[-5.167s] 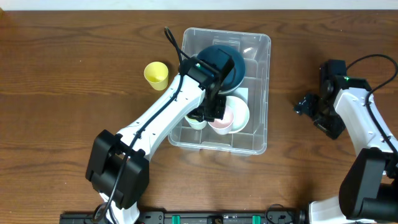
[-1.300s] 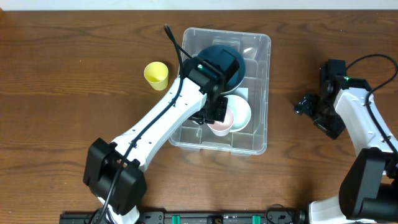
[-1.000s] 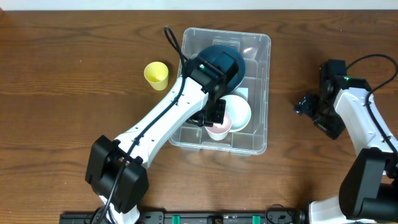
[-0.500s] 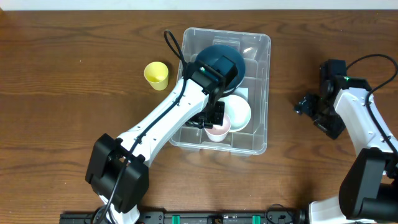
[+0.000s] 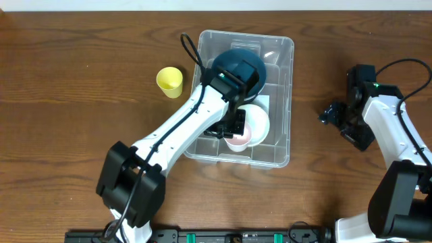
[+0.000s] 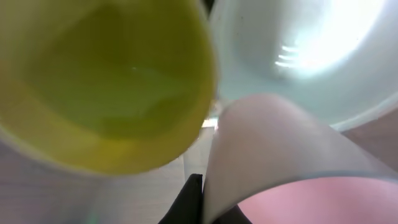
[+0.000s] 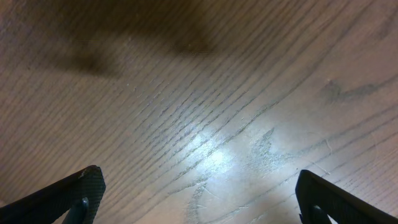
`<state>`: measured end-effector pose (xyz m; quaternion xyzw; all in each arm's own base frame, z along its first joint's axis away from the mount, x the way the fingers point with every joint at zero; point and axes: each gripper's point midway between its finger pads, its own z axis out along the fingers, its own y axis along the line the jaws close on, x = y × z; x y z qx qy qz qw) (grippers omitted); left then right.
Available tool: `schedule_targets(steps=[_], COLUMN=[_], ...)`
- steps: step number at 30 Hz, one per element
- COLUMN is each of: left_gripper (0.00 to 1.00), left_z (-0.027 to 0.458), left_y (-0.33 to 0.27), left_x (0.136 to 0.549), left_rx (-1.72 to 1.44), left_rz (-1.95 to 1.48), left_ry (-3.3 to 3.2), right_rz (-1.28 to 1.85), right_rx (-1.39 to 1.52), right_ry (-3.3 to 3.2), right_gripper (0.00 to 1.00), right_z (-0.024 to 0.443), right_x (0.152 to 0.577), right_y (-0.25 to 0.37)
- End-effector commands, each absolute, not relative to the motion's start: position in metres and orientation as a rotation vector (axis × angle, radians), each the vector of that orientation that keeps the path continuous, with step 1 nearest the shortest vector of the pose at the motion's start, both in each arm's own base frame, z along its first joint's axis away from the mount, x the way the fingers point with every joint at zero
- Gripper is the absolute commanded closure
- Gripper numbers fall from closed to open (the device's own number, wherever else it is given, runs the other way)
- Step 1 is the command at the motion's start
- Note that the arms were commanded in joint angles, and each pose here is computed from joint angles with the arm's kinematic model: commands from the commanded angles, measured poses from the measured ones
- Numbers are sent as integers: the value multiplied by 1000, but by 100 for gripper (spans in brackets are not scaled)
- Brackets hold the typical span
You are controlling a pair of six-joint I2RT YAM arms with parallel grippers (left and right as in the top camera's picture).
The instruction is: Pack container
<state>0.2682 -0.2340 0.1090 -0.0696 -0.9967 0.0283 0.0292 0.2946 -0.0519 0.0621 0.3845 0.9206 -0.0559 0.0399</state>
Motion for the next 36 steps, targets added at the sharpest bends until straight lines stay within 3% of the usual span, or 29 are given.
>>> schedule_targets(steps=[1, 36], left_gripper=[94, 94], left_z=[91, 98], left_y=[-234, -282], left_x=[267, 329], left_rx=[-206, -288], left_rz=[51, 356], left_ry=[-3038, -3281], right_rz=[-182, -182], right_rx=[1196, 1196], right_ry=[2809, 2809], right_gripper=[1, 1], right_z=[62, 62], right_x=[295, 295], right_y=[-53, -53])
